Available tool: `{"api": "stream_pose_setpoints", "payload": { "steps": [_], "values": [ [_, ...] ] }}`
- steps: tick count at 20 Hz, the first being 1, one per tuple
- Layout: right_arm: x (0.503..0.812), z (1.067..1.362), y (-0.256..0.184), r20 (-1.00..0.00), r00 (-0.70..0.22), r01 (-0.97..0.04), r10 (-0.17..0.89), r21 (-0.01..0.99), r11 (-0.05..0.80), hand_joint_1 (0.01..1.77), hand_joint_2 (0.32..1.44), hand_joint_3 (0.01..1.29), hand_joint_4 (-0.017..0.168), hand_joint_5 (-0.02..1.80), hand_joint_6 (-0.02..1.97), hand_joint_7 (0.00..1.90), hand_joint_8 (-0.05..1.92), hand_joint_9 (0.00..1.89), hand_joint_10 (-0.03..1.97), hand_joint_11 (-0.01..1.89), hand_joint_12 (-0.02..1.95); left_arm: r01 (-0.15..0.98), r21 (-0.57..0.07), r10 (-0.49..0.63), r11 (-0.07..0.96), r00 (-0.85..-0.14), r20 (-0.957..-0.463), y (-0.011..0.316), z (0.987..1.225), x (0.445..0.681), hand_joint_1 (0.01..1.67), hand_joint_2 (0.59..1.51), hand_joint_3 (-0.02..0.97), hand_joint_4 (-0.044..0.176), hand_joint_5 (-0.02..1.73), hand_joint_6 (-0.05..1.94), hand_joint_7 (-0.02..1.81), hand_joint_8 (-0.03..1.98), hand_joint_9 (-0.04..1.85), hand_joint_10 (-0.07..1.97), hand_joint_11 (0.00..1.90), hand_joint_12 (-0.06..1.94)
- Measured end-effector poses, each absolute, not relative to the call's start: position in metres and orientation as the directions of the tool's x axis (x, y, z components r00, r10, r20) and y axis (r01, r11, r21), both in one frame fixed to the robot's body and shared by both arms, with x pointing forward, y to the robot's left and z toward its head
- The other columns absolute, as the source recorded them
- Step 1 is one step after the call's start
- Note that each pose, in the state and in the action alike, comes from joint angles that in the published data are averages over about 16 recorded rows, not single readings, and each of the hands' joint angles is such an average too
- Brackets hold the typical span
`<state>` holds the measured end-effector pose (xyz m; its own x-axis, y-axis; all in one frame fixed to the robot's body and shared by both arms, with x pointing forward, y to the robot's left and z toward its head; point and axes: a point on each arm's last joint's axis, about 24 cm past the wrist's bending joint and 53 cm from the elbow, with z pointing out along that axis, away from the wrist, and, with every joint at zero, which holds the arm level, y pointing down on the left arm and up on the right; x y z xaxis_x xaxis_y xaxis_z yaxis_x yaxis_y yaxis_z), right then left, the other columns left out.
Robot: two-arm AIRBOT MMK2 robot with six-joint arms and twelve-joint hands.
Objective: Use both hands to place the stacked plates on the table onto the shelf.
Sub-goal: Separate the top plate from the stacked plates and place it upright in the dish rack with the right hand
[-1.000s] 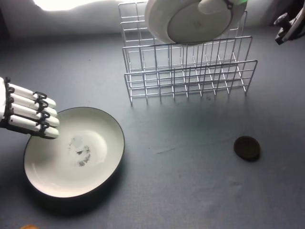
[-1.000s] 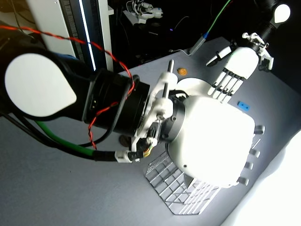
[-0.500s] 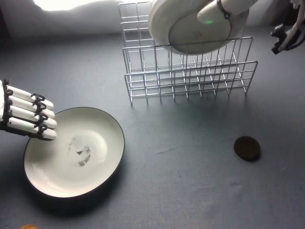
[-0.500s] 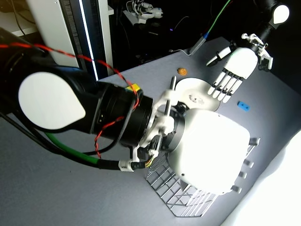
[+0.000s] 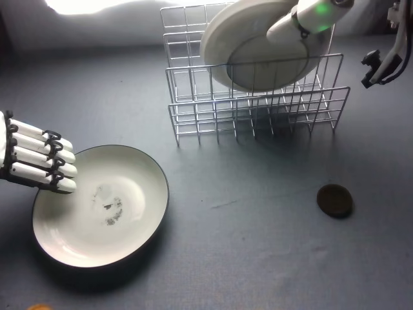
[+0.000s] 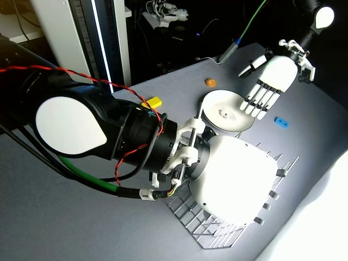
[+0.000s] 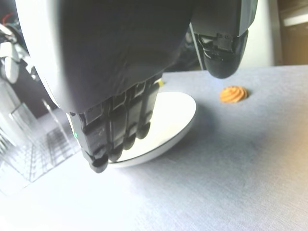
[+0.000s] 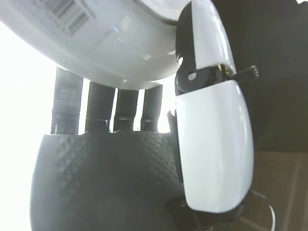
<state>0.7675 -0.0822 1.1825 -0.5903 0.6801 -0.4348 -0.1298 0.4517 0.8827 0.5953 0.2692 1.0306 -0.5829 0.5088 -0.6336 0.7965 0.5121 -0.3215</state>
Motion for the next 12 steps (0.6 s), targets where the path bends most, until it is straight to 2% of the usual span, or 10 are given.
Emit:
{"api": "stream_pose_setpoints", "payload": {
  "steps": [2, 7, 12],
  "values": [
    [0.7678, 1.1790, -0.0823, -0.425, -0.592, -0.117, 0.685, 0.886, 0.449, 1.21, 1.02, 0.01, 0.007, 0.91, 0.93, 1.03, 0.74, 1.24, 0.02, 0.84, 1.14, 0.797, -0.321, 0.509, 0.512, -0.583, -0.633, 0.2694, 1.0305, 0.5952, 0.02, 1.161, 0.004, 0.001, 0.02, 0.02, 0.01, -0.01, 0.01, 0.00, 0.01, -0.01],
    [0.7684, 1.1733, -0.0828, -0.410, -0.594, -0.096, 0.692, 0.890, 0.445, 1.19, 1.04, 0.01, 0.003, 0.85, 0.71, 0.98, 0.52, 1.15, 0.02, 0.72, 1.20, 0.796, -0.320, 0.511, 0.513, -0.583, -0.632, 0.2704, 1.0301, 0.5952, 0.02, 1.161, 0.004, 0.002, 0.02, 0.02, 0.01, -0.01, 0.01, -0.01, 0.01, -0.01],
    [0.7682, 1.1795, -0.0806, -0.416, -0.593, -0.118, 0.689, 0.892, 0.437, 1.16, 1.05, 0.01, -0.002, 0.80, 0.47, 0.92, 0.29, 1.03, 0.02, 0.58, 1.27, 0.795, -0.319, 0.510, 0.516, -0.584, -0.631, 0.2716, 1.0301, 0.5957, 0.02, 1.161, 0.004, 0.002, 0.02, 0.02, 0.01, -0.01, 0.01, 0.00, 0.01, -0.01]
  ]
}}
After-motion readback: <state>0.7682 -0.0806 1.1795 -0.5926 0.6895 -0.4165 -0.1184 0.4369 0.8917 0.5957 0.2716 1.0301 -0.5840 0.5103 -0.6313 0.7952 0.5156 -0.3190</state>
